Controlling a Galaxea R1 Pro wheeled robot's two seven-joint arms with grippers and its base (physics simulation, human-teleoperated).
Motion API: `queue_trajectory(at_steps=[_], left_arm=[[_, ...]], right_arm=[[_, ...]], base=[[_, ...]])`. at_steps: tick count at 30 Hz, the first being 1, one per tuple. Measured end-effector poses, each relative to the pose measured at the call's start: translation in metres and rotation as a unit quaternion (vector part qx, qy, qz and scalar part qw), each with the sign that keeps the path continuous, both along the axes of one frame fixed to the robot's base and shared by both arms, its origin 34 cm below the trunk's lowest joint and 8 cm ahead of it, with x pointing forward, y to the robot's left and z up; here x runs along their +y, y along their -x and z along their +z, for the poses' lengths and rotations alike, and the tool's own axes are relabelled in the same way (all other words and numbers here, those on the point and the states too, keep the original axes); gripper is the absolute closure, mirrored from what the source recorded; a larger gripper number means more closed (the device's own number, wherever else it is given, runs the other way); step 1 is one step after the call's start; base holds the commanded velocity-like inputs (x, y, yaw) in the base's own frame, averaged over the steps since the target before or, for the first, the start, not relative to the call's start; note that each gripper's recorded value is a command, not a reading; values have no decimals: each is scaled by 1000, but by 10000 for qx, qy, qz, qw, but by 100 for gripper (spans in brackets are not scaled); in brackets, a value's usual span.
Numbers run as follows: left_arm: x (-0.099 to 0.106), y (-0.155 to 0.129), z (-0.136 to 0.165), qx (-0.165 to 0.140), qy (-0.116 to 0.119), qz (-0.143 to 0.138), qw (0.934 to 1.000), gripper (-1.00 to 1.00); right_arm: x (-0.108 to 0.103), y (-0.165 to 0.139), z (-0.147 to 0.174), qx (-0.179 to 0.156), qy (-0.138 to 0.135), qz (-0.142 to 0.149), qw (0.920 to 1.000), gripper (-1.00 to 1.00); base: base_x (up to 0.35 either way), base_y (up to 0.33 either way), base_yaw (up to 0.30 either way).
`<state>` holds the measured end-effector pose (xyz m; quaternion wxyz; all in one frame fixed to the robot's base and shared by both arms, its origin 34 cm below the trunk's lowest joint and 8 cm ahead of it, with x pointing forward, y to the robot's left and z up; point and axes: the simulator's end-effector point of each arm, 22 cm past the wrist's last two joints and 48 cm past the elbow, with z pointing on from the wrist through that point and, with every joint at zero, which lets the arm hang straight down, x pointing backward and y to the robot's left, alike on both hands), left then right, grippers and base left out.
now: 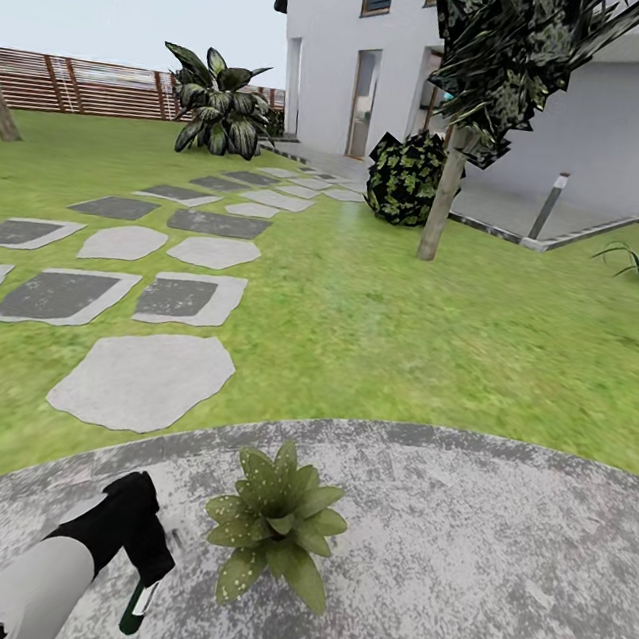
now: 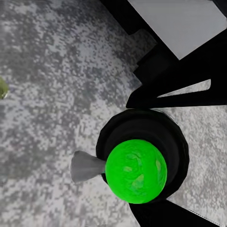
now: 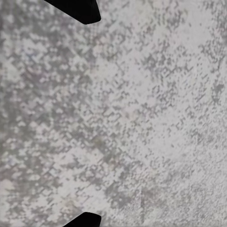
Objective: Pick up the pesticide atomizer in the garden and spray insectifuge to fully cover both potted plants in the garden.
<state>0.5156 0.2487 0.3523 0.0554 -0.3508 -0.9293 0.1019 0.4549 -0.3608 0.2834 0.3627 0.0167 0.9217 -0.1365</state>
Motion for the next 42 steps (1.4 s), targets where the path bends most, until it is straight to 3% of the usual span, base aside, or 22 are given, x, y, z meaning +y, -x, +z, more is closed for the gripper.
queue_trajectory(at_steps=[11,22,25,34,42], left_arm=[[4,1,-1,-24,-48,-136,9999,100],[21,0,-1,-27,-97,67,9999,100],[23,-14,7,-222,-30,249,9994,100],[25,-16,8,-256,-44,252,9993,100],[25,-16,9,-264,-43,250,9993,100]], right_arm=[[-1,0,0,0,12,-2,10000,-100],[1,0,0,2,-2,2,10000,-100],[0,-1,0,-8,4,-2,10000,-100],[0,-1,1,-15,6,1,10000,-100],[0,-2,2,-39,9,6,10000,-100]], base=[[0,0,0],[-104,-84,2],[-32,-26,210],[-122,-105,266],[-87,-200,28]])
